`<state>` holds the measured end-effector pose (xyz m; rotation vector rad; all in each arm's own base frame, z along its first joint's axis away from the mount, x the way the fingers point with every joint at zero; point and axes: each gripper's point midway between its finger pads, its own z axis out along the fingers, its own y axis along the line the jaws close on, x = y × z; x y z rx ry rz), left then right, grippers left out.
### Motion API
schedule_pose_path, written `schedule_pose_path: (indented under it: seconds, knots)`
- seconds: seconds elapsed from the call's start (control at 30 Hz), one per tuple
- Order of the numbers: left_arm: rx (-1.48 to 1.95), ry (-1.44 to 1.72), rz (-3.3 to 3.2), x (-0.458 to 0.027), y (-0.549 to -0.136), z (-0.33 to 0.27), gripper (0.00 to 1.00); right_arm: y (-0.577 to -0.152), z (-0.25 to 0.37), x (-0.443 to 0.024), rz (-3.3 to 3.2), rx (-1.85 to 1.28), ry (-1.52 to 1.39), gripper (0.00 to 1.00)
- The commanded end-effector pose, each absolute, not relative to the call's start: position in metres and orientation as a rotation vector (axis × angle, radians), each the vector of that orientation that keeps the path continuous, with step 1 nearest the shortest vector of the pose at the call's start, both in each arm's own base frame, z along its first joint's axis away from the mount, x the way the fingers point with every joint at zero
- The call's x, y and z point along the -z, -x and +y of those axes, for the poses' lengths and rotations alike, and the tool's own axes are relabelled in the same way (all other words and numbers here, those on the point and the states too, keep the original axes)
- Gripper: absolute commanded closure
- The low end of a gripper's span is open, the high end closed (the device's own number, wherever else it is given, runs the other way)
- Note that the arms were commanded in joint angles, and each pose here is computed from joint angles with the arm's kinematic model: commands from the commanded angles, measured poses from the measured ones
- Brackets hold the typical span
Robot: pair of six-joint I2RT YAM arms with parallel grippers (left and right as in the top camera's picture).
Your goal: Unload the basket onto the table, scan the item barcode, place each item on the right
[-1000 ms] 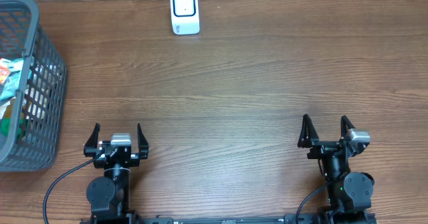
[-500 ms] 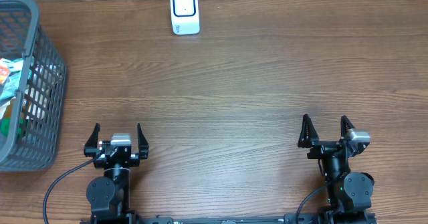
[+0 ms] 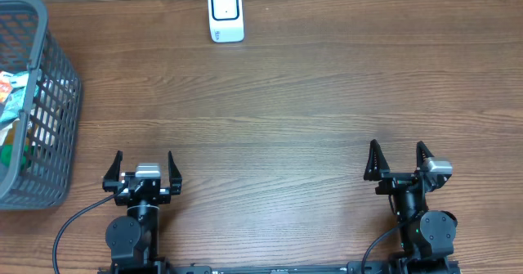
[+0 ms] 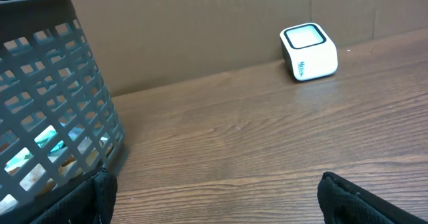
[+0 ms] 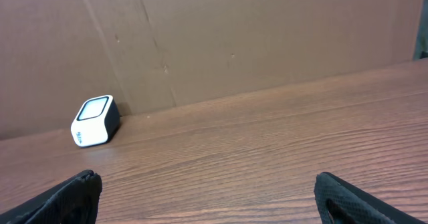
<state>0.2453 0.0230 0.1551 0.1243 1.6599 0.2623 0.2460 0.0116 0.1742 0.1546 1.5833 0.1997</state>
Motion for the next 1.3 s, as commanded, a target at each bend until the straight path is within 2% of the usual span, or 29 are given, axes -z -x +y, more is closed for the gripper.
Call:
schedule_pose_path:
  seconds: [0.0,0.27,0.7,0.97,1.27]
  knots:
    - [-0.226,-0.120,1.648,-0.156,-0.245,0.019,0.01,-0.246,0.010,-0.172,1.582,-0.194,-0.158,0.00]
    - [-0.058,-0.002,1.646,-0.156,-0.246,0.013,0.00,-0.246,0.010,-0.172,1.582,-0.195,-0.158,0.00]
    - [0.164,-0.039,1.635,-0.168,-0.243,-0.016,0.00,-0.246,0.010,-0.172,1.582,-0.195,-0.158,0.00]
    - [0.269,-0.096,1.695,-0.220,-0.244,-0.033,0.00,-0.246,0.010,-0.172,1.582,-0.194,-0.158,0.00]
    - [0.430,-0.136,1.921,-0.298,-0.270,-0.052,0.01,-0.246,0.010,-0.172,1.582,-0.195,-0.158,0.00]
